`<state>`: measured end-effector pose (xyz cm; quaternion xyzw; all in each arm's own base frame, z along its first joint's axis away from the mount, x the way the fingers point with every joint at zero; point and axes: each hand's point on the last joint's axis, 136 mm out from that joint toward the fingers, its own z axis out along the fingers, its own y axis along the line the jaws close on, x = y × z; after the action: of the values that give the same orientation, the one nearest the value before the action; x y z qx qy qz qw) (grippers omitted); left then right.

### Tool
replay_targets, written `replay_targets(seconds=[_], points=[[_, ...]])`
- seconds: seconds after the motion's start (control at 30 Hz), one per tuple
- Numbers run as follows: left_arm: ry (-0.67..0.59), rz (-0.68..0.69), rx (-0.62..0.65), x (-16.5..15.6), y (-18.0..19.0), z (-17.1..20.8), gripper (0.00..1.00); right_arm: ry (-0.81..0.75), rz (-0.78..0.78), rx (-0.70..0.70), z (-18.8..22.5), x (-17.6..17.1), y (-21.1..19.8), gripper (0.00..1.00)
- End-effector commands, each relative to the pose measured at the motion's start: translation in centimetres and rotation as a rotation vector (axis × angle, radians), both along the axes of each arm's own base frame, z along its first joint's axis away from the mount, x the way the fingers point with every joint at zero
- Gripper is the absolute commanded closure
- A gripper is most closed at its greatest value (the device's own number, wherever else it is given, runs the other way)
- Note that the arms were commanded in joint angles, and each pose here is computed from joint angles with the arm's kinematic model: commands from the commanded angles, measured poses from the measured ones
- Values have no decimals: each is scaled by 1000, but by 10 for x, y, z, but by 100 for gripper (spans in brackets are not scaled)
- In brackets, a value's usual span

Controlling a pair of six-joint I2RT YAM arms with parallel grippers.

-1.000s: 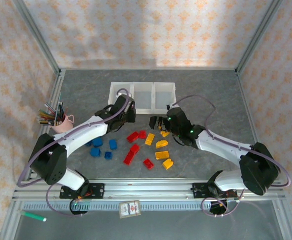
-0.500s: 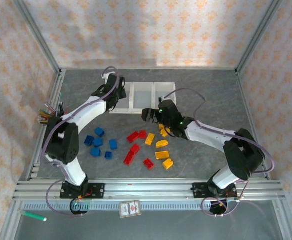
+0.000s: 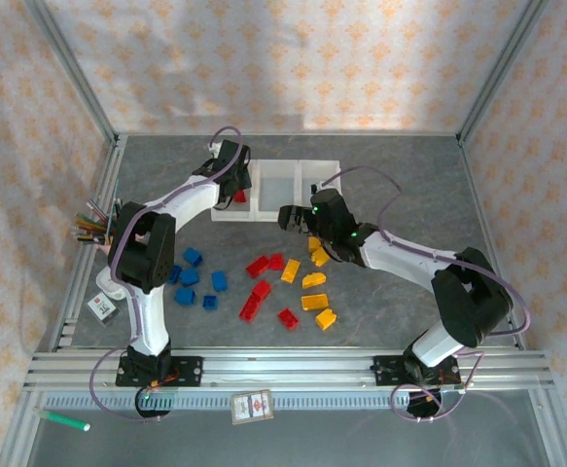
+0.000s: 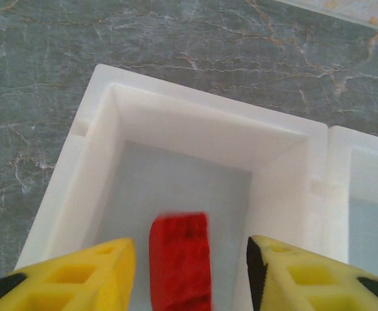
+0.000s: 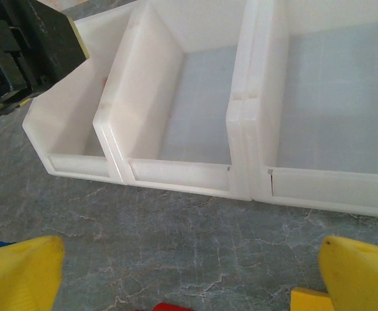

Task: Sort the legos into containers by color
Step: Place the lego in the container, then pick up the lego from the center of the table.

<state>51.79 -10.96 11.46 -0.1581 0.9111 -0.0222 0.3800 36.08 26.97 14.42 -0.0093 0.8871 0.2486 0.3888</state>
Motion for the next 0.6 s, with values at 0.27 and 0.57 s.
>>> replay_targets(seconds=[0.27, 0.57], points=[[3, -149, -29, -80, -19, 44, 41, 35, 54, -10, 16, -33, -18, 0], [179, -302, 44, -172, -54, 1, 34, 134, 95, 58, -6, -75, -19, 0]])
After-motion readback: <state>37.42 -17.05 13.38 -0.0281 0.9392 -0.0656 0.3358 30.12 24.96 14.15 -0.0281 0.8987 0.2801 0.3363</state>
